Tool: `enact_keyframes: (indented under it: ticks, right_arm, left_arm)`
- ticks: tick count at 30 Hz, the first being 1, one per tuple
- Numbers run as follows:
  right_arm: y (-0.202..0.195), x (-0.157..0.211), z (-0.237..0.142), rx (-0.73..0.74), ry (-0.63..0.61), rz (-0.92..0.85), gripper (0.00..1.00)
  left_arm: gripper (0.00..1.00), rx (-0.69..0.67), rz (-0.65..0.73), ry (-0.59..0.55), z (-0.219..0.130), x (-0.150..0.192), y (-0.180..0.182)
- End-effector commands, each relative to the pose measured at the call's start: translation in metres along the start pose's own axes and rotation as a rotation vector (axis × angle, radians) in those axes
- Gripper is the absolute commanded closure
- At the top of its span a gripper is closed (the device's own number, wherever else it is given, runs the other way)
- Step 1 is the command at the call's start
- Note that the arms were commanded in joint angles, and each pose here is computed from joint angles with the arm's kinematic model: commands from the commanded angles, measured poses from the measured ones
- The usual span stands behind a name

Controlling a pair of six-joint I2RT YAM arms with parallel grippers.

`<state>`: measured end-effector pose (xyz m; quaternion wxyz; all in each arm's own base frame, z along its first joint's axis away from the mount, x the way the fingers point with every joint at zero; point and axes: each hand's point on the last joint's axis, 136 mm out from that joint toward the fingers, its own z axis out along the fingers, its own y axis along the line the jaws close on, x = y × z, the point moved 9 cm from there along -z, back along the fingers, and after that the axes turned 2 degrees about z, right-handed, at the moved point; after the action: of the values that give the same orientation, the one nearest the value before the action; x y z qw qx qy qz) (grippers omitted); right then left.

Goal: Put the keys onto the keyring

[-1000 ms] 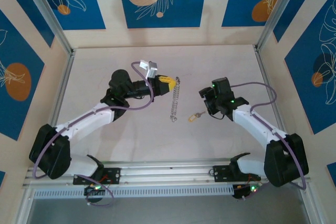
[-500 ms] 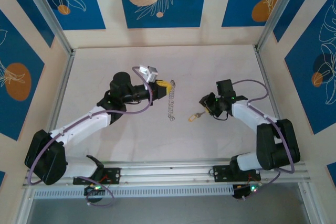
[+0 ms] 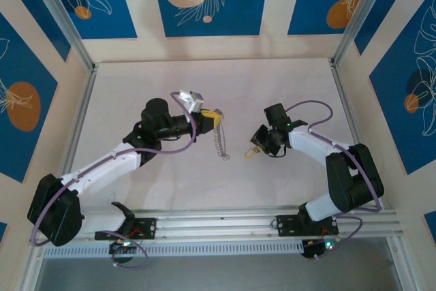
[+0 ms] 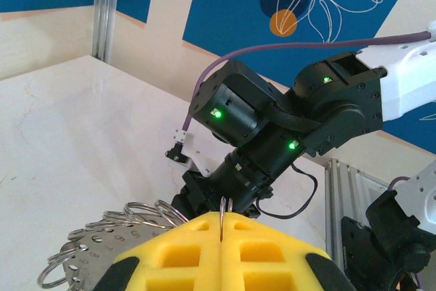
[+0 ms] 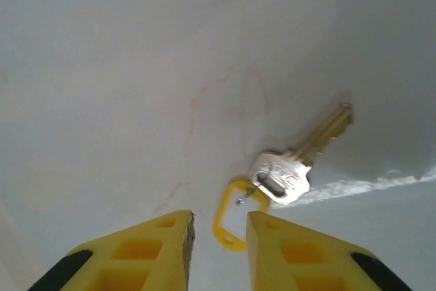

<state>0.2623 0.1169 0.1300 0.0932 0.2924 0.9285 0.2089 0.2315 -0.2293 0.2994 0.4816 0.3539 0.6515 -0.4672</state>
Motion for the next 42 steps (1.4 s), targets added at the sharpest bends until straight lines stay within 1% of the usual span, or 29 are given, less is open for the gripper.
enact_keyframes:
  ticks: [1,8,21,30,39,42]
  right_arm:
    - [0.001,0.001,-0.004,0.056,-0.014,0.006,0.72]
    - [0.008,0.001,0.001,0.088,-0.020,-0.003,0.72]
    - [0.014,0.000,0.018,0.158,0.007,0.004,0.72]
    - [0.013,-0.002,0.024,0.171,0.010,0.008,0.72]
    - [0.013,-0.001,0.025,0.172,0.014,0.006,0.81]
    - [0.013,-0.001,0.026,0.172,0.017,0.004,0.81]
  left_arm:
    - [1.00,0.040,0.055,-0.051,-0.002,-0.007,-0.010]
    - [1.00,0.074,0.054,-0.064,0.000,-0.005,-0.011]
    - [1.00,0.109,0.062,-0.077,0.001,-0.001,-0.013]
    - [1.00,0.121,0.056,-0.086,0.002,0.003,-0.012]
    - [1.00,0.124,0.049,-0.093,0.003,0.005,-0.011]
    - [1.00,0.125,0.045,-0.092,0.003,0.005,-0.011]
